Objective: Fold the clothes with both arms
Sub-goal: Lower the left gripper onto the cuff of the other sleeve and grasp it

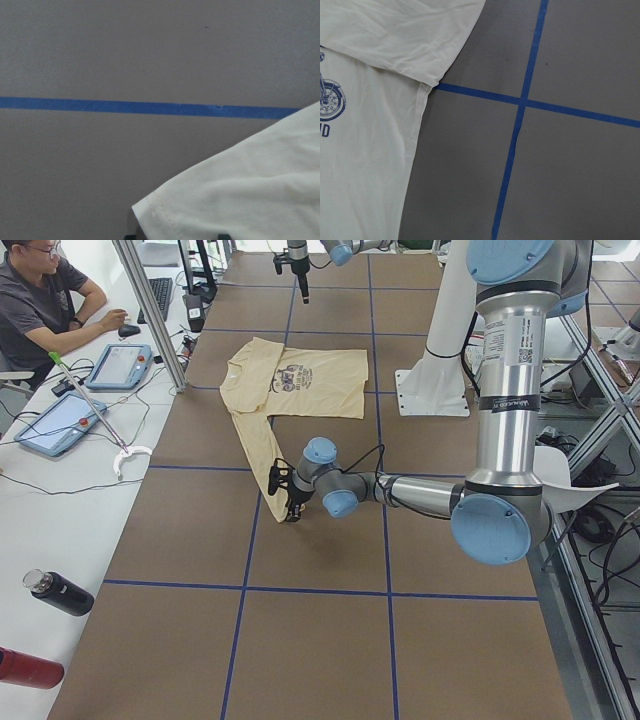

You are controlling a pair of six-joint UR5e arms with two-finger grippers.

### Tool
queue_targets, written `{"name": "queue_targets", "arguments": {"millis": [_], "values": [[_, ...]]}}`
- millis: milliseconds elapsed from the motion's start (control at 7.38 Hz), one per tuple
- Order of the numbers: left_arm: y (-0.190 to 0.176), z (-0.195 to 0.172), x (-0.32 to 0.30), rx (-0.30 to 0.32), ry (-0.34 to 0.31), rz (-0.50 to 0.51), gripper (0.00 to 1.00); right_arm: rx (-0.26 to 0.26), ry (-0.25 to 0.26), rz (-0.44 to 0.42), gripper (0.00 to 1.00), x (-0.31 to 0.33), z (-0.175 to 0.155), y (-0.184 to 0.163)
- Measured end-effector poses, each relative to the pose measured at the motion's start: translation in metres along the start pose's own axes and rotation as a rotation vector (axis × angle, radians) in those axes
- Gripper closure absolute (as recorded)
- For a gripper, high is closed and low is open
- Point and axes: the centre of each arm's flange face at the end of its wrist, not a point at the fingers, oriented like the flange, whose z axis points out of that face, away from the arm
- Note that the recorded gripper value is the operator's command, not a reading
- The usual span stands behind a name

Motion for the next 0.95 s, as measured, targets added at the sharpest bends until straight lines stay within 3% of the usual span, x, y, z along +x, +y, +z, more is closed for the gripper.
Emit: {"name": "queue_targets", "arguments": {"millis": [136, 949], "values": [[0.000, -0.002, 0.001, 0.001, 0.003, 0.001, 0.99, 0.001, -0.001, 0.000, 0.00, 0.000, 0.000, 0.000], [-0.003, -0.034, 0.030, 0.009, 0.086, 0.009, 1.00, 0.001, 0.001, 0.001, 0.00, 0.004, -0.001, 0.001]]}}
